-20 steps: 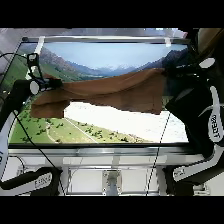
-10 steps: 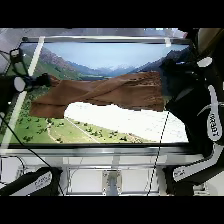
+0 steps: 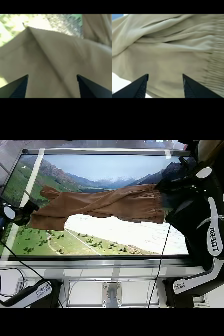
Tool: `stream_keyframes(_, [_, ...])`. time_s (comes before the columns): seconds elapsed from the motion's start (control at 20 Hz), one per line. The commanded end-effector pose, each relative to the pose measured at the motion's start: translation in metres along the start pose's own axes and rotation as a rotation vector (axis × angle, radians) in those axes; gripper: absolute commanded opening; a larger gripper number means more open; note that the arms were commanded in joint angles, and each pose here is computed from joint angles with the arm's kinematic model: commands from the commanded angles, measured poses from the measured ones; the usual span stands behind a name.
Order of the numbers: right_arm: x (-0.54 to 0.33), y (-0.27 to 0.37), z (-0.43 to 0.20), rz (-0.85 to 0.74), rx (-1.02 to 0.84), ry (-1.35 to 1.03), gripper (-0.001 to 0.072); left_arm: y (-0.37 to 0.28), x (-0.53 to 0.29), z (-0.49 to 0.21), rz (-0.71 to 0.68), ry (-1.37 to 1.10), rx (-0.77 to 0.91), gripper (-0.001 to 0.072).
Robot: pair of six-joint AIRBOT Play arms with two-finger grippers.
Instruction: Fold the clothes and pants, and hang the long-sleeved shirts on hangers.
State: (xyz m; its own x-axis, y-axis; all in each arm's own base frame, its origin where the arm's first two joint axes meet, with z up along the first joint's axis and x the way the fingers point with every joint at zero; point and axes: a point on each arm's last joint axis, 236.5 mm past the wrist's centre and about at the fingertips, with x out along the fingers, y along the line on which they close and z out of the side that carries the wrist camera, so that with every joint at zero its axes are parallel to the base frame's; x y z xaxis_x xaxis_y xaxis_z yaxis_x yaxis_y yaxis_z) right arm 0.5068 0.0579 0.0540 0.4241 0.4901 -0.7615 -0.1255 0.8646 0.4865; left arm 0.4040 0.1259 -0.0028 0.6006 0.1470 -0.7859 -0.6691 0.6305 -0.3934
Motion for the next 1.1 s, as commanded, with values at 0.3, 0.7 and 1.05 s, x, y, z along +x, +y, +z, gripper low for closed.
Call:
stream_keyframes(0.3, [0.014,0.022,-0.008,0.001,-0.094,0.032,0.0477,0.023,0.059,0.008,-0.037,-0.010,-0.384,0.0700])
stream_keyframes(0.7, [0.014,0.024,-0.009,0.003,-0.096,0.034,0.0476,0.000,0.094,-0.005,-0.050,0.027,-0.353,0.0550])
stream_keyframes(1.05, [-0.002,0.014,-0.011,-0.040,-0.119,0.042,0.0476,-0.030,0.077,0.032,-0.111,-0.046,-0.115,0.0007])
